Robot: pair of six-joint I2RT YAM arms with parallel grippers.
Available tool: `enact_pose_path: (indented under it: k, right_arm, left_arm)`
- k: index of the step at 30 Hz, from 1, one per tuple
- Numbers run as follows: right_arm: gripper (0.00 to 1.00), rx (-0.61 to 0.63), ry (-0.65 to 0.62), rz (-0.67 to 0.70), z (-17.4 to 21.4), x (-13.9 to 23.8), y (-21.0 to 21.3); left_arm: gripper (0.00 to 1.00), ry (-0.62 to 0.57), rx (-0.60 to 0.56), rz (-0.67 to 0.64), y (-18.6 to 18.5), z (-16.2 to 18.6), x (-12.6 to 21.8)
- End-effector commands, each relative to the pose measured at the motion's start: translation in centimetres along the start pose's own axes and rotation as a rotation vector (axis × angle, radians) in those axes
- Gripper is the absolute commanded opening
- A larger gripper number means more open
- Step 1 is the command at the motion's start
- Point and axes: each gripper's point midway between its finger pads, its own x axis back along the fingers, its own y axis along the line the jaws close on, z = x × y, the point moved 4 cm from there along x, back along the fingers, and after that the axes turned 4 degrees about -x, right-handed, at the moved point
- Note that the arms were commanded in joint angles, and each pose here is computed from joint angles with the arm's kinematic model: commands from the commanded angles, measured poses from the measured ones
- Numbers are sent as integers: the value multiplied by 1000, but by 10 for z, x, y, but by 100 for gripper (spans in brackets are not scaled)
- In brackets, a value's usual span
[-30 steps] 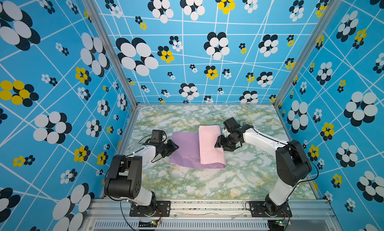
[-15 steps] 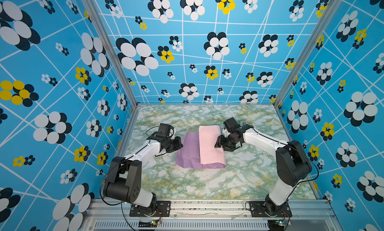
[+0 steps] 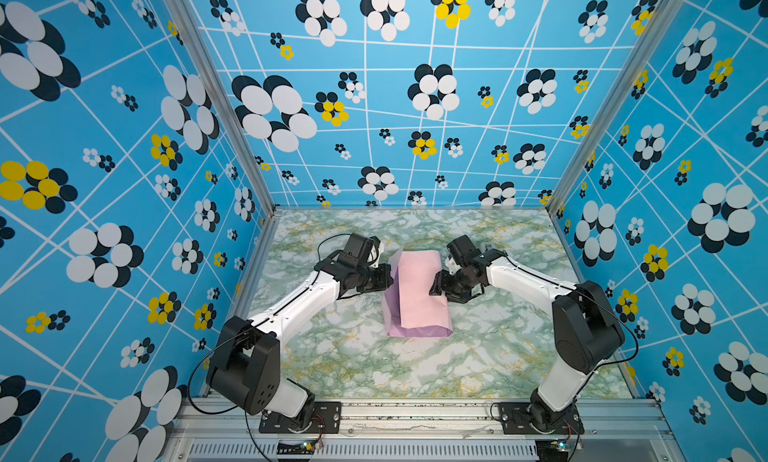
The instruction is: Wrap the gift box in paper
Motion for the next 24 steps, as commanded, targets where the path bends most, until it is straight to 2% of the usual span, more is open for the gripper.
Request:
enact_pose_path:
  k: [1,12,18,24]
  right_arm:
    - [61,-44,0,115,7,-6,-25]
    - [61,-42,-26,67,2,-3,-16]
    - [63,-30,-73,-4,-4,10,-5]
    - [71,-35,-173,-139,-16,48,7]
  left_arm:
    - [0,13,4,-3,-14,-7,-6]
    - [1,126,-67,43,-53,6,-54]
    - [2,182,-84,12,-48,15,-78]
    - [3,235,-82,-28,-34,25,-93]
